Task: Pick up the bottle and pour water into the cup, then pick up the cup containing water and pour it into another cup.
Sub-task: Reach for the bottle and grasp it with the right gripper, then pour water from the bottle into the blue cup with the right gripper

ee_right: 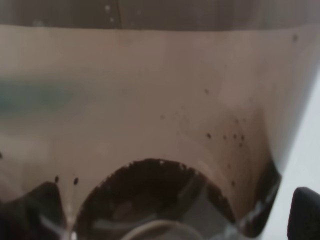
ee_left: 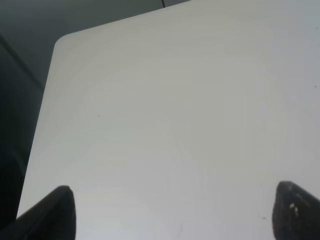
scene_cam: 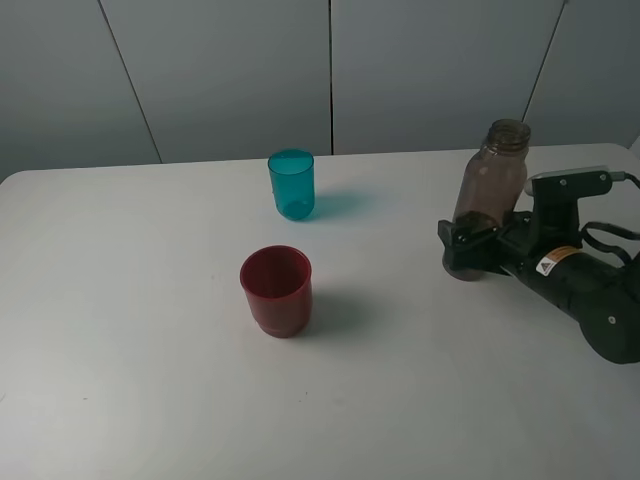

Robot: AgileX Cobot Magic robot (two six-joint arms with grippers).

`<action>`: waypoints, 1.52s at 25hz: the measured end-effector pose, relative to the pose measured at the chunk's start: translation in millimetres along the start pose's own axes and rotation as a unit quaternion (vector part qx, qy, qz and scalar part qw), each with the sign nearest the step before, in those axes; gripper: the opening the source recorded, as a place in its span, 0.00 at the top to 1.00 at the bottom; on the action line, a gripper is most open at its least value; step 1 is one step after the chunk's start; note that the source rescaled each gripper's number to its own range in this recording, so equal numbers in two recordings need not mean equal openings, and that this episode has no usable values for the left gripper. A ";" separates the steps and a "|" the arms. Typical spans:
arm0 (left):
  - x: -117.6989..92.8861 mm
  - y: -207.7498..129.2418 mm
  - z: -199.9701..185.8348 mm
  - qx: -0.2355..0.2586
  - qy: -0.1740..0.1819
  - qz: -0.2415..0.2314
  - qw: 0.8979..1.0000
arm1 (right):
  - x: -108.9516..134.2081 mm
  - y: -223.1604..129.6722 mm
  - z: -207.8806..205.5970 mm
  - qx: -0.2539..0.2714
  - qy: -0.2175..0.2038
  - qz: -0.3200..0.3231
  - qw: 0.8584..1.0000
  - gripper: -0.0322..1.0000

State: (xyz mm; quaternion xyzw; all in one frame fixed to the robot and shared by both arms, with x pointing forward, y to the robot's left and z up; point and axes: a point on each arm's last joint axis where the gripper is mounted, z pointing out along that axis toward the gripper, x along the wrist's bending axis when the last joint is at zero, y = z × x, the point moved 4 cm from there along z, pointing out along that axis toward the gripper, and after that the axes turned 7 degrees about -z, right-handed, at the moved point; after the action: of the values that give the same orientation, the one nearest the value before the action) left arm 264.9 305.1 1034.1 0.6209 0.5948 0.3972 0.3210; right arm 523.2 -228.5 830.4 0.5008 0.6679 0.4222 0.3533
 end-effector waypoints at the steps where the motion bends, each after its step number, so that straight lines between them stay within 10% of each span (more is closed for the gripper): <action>1: 0.0 0.0 0.0 0.000 0.000 0.000 1.000 | -0.1 1.8 1.4 -0.004 0.000 0.000 1.000 0.00; 21: 0.0 0.0 0.0 0.000 0.000 0.000 1.000 | -0.3 8.8 7.5 -0.019 -0.001 0.001 1.000 0.00; 22: 0.0 0.0 0.0 0.000 0.000 0.000 1.000 | -0.3 8.8 7.5 -0.019 -0.001 0.001 1.000 0.05; 26: 0.0 0.0 0.0 0.000 0.000 0.000 1.000 | -0.3 8.9 7.5 -0.019 -0.001 0.009 1.000 0.97; 38: 0.0 0.0 0.0 0.000 0.000 -0.002 1.000 | -0.4 9.1 7.5 -0.020 -0.001 0.025 0.999 0.96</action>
State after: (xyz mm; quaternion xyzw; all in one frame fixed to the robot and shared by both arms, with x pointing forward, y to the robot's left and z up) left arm 264.9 305.1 1034.1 0.6197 0.5960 0.3965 0.3218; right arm 533.4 -226.0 835.8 0.5106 0.6463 0.4438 0.3530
